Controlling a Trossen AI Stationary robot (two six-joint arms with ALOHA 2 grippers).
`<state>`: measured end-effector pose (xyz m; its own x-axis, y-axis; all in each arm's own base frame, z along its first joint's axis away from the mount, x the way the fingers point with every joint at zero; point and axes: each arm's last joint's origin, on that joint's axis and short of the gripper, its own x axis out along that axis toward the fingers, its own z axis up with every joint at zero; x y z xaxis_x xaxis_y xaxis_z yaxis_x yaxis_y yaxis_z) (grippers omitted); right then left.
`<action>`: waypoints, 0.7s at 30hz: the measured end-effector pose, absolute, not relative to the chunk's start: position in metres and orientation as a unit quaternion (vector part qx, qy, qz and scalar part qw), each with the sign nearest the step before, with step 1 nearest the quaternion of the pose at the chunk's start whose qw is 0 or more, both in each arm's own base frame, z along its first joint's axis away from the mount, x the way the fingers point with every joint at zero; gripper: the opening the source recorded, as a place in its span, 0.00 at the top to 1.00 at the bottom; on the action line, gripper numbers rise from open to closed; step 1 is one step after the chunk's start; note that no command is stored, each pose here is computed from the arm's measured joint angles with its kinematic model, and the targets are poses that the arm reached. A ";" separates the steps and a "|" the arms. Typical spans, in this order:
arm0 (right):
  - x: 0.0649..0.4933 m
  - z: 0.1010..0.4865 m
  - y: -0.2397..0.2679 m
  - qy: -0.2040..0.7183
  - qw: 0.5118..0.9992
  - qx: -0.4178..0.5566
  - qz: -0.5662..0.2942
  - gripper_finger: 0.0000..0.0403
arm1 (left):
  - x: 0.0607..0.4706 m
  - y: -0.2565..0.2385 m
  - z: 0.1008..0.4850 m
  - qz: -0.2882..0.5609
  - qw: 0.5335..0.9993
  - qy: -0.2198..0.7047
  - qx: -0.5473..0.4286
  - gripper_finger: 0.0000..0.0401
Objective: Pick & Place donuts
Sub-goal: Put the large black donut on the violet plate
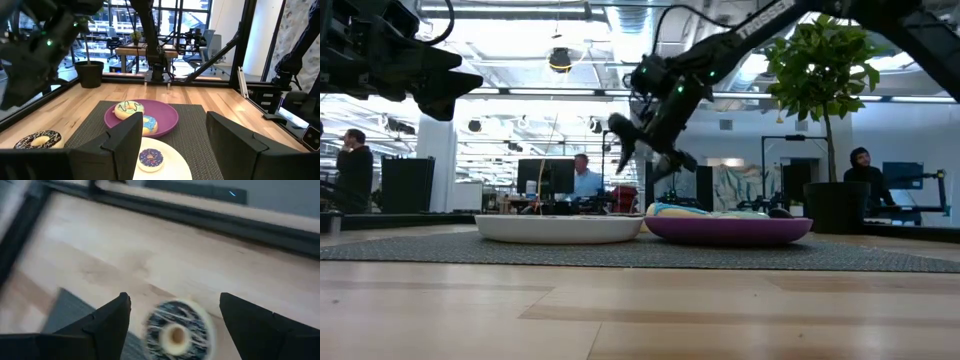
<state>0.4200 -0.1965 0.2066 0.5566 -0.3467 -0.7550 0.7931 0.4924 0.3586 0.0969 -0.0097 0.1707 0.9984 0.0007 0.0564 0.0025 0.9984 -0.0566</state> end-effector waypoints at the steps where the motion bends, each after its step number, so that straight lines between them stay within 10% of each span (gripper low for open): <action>1: 0.419 0.202 -0.199 0.324 0.798 0.360 -0.359 0.26 | 0.097 -0.010 0.171 0.000 0.999 -0.028 -0.028 0.47; 21: 0.422 0.151 -0.193 0.431 0.732 0.386 -0.359 0.30 | 0.097 -0.010 0.171 0.000 0.999 -0.028 -0.028 0.47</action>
<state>0.4225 -0.1933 0.1512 0.3707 -0.1919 -0.9087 0.8586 0.4439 0.2565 0.0969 -0.0096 0.1707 0.9984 0.0011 0.0568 0.0021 0.9984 -0.0565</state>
